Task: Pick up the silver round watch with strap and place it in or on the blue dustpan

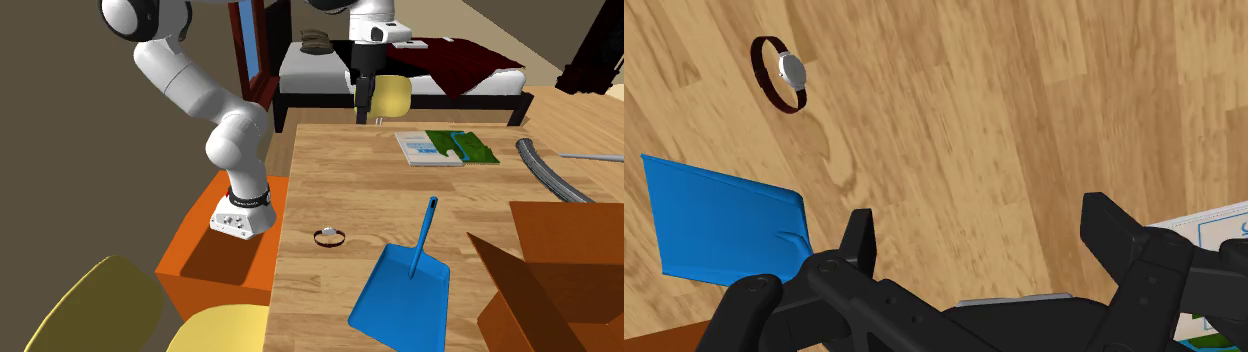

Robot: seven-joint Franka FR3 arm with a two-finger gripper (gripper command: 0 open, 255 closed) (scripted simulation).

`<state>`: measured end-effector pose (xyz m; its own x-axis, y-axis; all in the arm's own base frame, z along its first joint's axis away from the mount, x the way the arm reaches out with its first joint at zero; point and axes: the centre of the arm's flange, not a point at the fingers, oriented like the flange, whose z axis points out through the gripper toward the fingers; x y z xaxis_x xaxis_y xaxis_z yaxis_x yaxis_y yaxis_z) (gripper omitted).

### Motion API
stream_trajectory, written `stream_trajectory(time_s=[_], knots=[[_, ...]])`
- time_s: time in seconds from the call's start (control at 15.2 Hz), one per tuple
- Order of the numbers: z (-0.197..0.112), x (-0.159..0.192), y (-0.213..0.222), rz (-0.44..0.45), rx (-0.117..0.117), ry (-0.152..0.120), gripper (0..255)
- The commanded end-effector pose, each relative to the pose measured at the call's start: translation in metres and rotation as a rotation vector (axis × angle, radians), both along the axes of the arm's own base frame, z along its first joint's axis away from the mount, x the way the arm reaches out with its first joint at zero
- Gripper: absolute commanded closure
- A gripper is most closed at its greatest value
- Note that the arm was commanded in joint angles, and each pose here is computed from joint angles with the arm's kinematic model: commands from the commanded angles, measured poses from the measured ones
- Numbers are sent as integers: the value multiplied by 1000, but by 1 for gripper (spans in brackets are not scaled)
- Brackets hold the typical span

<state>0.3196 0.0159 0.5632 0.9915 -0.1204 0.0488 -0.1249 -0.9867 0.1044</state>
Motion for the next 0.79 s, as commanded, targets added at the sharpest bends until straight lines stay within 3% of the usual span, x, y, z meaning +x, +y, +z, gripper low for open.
stream_trajectory(time_s=[0.0,0.73], knots=[[0,0,0,0,0,0,0],[-107,-27,-97,22,11,-36,0]])
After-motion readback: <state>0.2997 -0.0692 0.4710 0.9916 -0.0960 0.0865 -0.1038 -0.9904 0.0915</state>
